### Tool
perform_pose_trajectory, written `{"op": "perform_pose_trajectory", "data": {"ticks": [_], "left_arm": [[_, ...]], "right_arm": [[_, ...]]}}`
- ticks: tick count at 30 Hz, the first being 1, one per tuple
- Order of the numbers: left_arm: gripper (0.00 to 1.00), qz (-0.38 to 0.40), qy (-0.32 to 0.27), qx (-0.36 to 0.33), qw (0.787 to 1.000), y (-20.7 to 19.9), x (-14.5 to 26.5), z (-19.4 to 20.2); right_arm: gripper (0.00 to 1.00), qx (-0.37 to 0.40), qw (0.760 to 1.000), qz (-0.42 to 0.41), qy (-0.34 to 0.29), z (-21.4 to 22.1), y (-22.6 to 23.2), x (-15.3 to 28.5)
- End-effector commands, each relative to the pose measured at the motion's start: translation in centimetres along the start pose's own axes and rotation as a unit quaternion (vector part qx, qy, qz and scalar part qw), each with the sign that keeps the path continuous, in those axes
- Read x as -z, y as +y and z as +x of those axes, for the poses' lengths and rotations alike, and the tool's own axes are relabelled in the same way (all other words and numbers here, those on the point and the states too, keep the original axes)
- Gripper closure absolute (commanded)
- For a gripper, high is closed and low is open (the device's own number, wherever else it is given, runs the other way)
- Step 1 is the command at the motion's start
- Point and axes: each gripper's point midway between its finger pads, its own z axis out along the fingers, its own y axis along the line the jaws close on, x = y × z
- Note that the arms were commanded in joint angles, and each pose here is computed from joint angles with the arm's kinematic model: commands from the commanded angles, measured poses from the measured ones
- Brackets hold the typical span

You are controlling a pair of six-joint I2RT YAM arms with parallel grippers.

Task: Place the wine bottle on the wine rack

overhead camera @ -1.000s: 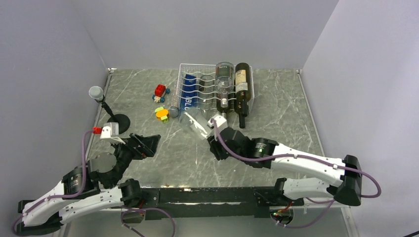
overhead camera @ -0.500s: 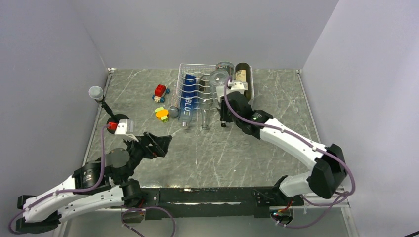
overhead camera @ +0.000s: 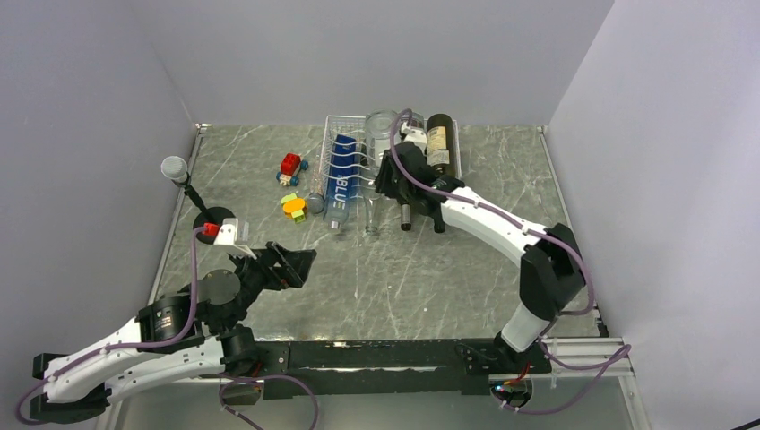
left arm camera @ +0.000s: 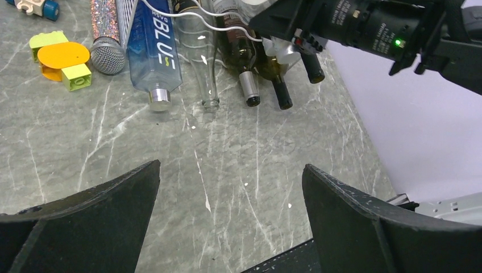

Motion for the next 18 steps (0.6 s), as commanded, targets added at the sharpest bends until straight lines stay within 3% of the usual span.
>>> {"op": "perform_pose_trajectory", "data": {"ticks": [1, 18], "left_arm": [[0.01, 0.012, -0.002, 0.015, 1.000, -0.8, -0.1, -0.3], [0.01, 0.006, -0.004, 0.019, 1.000, -0.1, 0.5, -0.7]], "right_arm": [[1.00, -0.093, 0.983, -0.061, -0.146, -10.5, 4.5, 0.7], [1.00, -0.154, 0.982, -0.018, -0.109, -7.9, 2.1, -6.2]]}}
